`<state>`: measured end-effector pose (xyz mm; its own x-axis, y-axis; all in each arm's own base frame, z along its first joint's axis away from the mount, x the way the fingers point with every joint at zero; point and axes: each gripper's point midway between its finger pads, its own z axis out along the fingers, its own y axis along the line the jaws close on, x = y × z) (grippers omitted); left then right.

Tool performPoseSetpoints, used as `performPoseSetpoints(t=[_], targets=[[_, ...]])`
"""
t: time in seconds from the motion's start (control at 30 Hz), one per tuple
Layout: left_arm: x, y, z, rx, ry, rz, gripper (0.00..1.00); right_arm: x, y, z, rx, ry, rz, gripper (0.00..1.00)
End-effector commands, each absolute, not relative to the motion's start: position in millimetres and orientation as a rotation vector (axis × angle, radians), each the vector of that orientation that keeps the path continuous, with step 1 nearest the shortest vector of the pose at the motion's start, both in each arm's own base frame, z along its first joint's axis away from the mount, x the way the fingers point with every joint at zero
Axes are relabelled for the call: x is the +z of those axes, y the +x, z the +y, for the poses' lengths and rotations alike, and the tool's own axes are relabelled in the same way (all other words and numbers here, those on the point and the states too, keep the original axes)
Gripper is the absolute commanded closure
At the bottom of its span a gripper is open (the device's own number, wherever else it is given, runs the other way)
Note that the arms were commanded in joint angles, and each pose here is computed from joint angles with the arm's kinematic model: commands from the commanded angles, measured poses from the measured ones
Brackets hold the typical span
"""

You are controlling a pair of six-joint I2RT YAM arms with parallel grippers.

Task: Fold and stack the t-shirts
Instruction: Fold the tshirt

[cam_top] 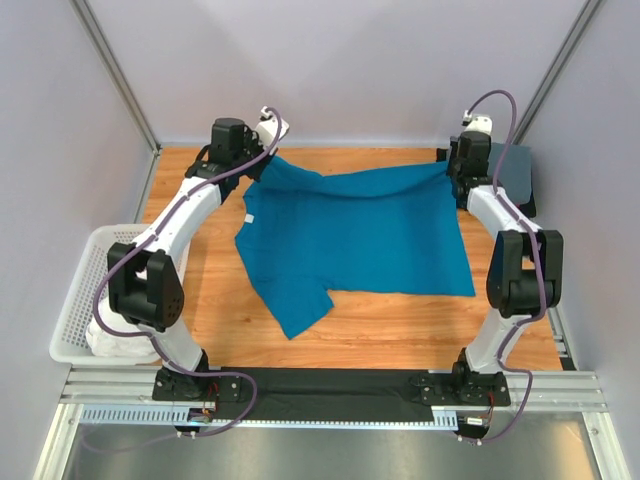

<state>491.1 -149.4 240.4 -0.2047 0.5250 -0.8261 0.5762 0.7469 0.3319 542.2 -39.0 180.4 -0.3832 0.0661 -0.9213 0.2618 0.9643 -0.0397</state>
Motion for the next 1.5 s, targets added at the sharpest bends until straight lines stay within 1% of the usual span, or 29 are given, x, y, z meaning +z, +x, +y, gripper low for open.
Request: performPoseSetpoints(t=[0.0,0.13,0.27,0.57,0.77,1.07,1.17,1.47], targets=[[264.0,484.9,-157.1,-0.093,0.849,1.768,1.0,218.9,538.6,-57.2,-0.254,0.2,1.825,1.0],[252.4,482.3,-151.9,-0.067,0.858,1.792,1.0,218.6,524.3,-61.3,-0.255,0.182,1.801,0.99],[245.6,476.8,-149.1,-0.05,0.895,1.8,1.0,211.0,515.7,-53.7,-0.192,0.127,1.79,1.0],[202.3,452.2,-152.0,-0.05,1.039,1.868,1.0,155.2,503.4,-46.2,-0.189,0.021,1.921,1.0],[167.2,431.6,-154.9,-0.024,1.143,1.946,1.0,134.4,497.5,-43.0,-0.166,0.027,1.974,1.0],[155.7,412.2,-141.9,-0.007,1.111,2.024,1.0,125.3,478.3,-35.1,-0.131,-0.017,2.037,1.0],[151.8,407.2,-142.0,-0.026,1.101,2.046,1.0,112.2,467.9,-32.3,-0.113,-0.024,2.113,1.0],[147.5,394.7,-143.9,-0.071,1.129,2.092,1.0,97.9,454.5,-33.1,-0.085,0.002,2.237,0.99]])
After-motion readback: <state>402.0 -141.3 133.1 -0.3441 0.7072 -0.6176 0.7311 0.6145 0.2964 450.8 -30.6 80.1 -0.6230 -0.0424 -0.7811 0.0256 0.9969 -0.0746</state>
